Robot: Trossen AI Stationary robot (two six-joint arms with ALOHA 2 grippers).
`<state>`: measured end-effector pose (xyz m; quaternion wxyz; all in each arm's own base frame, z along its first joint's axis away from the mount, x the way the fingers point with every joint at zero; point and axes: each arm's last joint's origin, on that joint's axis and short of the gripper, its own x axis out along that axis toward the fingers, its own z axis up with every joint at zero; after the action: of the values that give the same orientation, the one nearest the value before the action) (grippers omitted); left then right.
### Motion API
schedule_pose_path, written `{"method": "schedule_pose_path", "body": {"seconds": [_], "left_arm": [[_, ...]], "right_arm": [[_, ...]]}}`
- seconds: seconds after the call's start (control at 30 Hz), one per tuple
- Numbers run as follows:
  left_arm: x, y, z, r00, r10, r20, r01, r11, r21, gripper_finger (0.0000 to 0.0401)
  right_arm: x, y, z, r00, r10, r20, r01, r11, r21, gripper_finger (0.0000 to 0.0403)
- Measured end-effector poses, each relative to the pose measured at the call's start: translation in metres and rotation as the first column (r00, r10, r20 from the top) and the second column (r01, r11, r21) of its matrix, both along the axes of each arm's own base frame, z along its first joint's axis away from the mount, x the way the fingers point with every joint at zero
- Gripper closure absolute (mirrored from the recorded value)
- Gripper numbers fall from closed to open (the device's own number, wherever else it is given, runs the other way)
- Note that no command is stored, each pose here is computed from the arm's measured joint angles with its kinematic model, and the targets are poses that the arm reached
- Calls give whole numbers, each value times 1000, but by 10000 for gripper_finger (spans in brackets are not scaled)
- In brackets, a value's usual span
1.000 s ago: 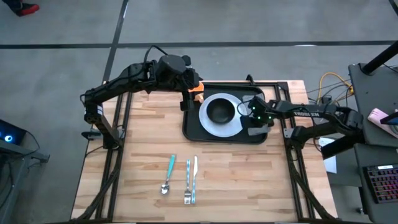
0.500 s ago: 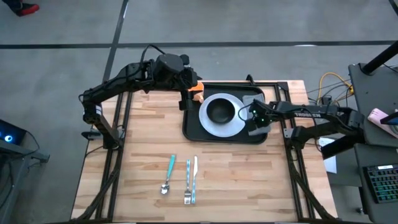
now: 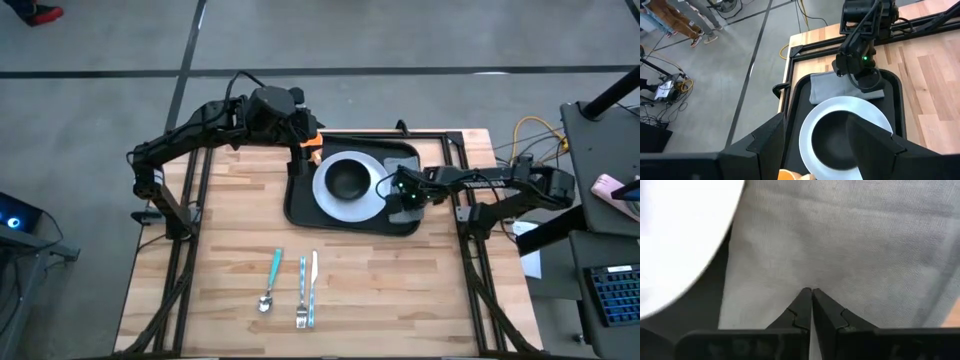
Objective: Set up tray
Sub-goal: Put the gray napkin on the black tray to the right of the white plate, then put the green spoon on the gray napkin on the black tray
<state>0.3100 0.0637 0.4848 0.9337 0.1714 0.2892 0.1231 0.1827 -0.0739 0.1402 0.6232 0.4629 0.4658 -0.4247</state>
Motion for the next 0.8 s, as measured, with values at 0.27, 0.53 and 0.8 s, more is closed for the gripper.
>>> {"method": "schedule_pose_path", "body": {"seconds": [0.27, 0.53, 0.8], "left_arm": [[0, 0, 0, 1000, -1, -1, 1, 1000, 2, 210], [0, 0, 0, 1000, 0, -1, 0, 1000, 2, 210], [-2, 0, 1, 1000, 0, -2, 0, 1000, 1, 210]], "right_arm": [[14, 4, -2, 992, -105, 74, 101, 993, 53, 394], [21, 8, 1, 984, -93, 149, 86, 995, 51, 394], [17, 12, 41, 960, 118, 254, -100, 991, -84, 394]]}}
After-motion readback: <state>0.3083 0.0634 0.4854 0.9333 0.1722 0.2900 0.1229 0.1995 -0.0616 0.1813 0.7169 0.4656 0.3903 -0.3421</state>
